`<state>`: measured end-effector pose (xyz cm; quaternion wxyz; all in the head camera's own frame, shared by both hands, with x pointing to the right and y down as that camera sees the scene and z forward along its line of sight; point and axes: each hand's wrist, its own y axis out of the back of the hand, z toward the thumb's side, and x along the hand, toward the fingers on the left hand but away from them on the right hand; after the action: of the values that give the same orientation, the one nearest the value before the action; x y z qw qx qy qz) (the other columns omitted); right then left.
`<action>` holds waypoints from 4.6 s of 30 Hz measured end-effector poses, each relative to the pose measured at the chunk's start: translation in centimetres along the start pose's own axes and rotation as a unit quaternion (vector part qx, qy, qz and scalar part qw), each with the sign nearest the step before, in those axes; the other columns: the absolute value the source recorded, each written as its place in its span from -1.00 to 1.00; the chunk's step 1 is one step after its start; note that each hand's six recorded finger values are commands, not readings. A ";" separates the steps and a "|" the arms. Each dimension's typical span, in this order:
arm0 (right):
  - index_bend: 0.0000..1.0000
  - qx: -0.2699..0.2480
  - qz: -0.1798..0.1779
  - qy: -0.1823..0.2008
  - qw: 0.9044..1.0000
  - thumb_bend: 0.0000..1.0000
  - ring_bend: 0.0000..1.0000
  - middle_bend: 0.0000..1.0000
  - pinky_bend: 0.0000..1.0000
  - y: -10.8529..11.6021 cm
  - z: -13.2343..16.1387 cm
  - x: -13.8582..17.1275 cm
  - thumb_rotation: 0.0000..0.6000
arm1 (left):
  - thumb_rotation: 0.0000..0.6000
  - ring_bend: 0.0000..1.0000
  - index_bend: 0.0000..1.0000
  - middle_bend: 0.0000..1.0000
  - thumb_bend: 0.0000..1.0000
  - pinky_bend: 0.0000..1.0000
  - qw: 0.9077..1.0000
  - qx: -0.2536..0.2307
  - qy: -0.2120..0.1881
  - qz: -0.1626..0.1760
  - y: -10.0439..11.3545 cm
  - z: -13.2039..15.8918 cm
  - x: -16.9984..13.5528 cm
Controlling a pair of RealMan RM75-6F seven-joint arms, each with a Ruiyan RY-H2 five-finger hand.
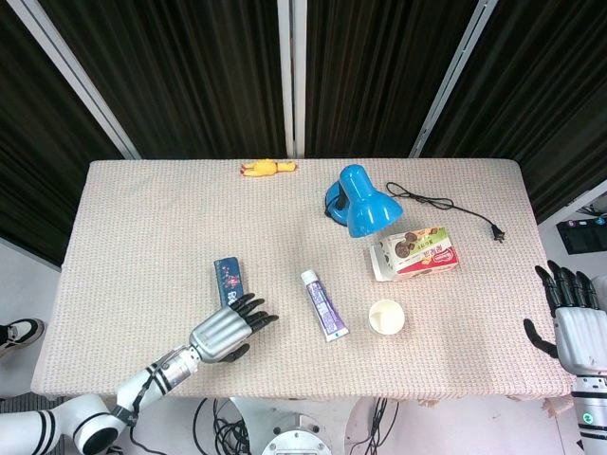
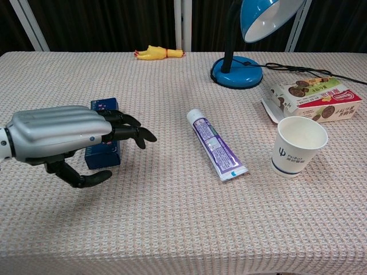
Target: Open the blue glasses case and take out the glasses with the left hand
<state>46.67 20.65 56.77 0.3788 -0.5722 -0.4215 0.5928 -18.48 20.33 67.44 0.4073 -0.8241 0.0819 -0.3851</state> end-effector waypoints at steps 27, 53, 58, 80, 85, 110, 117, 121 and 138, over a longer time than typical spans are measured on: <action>-1.00 -0.003 -0.003 -0.003 1.000 -0.40 -1.00 -1.00 -1.00 -0.1 0.4 -0.2 1.00 | 1.00 -1.00 -0.83 -0.34 0.08 -1.00 0.994 0.042 0.097 -0.017 -0.7 -4.5 -2.8; -1.00 0.000 0.002 -0.002 1.000 -0.40 -1.00 -1.00 -1.00 -0.5 0.9 -0.3 1.00 | 1.00 -1.00 -1.00 -0.36 0.09 -1.00 0.984 0.024 0.174 0.024 -1.3 -9.7 -5.2; -1.00 0.001 0.000 -0.002 1.000 -0.40 -1.00 -1.00 -1.00 -0.5 0.9 -0.3 1.00 | 1.00 -1.00 -1.00 -0.37 0.09 -1.00 0.984 0.030 0.173 0.035 -0.7 -9.6 -5.3; -1.00 0.005 0.007 -0.012 1.000 -0.40 -1.00 -1.00 -1.00 -0.7 0.1 -0.4 1.00 | 1.00 -0.76 -0.76 -0.50 -0.59 -0.60 0.972 -0.042 0.180 0.144 3.5 -8.5 -5.1; -1.00 0.007 0.009 -0.013 1.000 -0.40 -1.00 -1.00 -1.00 -0.8 0.1 -0.7 1.00 | 1.00 -0.73 -0.71 -0.42 -0.58 -0.56 0.969 -0.060 0.194 0.140 3.0 -8.9 -3.8; -1.00 0.016 -0.015 -0.017 1.000 -0.40 -1.00 -1.00 -1.00 1.3 0.2 -1.3 1.00 | 1.00 -0.70 -0.59 -0.46 -0.38 -0.59 0.962 -0.063 0.252 0.088 2.0 -11.4 0.5; -1.00 0.015 -0.012 -0.018 1.000 -0.39 -1.00 -1.00 -1.00 1.1 0.2 -1.3 1.00 | 1.00 -0.69 -0.59 -0.45 -0.38 -0.59 0.962 -0.066 0.252 0.081 1.9 -11.4 0.4; -1.00 0.015 -0.009 -0.018 1.000 -0.39 -1.00 -1.00 -1.00 0.9 0.2 -1.3 1.00 | 1.00 -0.67 -0.59 -0.45 -0.38 -0.59 0.962 -0.065 0.252 0.077 1.7 -11.4 0.4; -1.00 0.017 0.000 -0.020 1.000 -0.39 -1.00 -1.00 -1.00 0.5 0.1 -1.4 1.00 | 1.00 -0.61 -0.57 -0.29 -0.30 -0.59 0.961 -0.066 0.258 0.074 1.5 -11.8 0.5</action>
<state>46.64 19.09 56.79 0.3802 -0.5539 -0.4186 0.6110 -26.10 11.92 71.02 0.3444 -0.7138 0.2700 -0.5468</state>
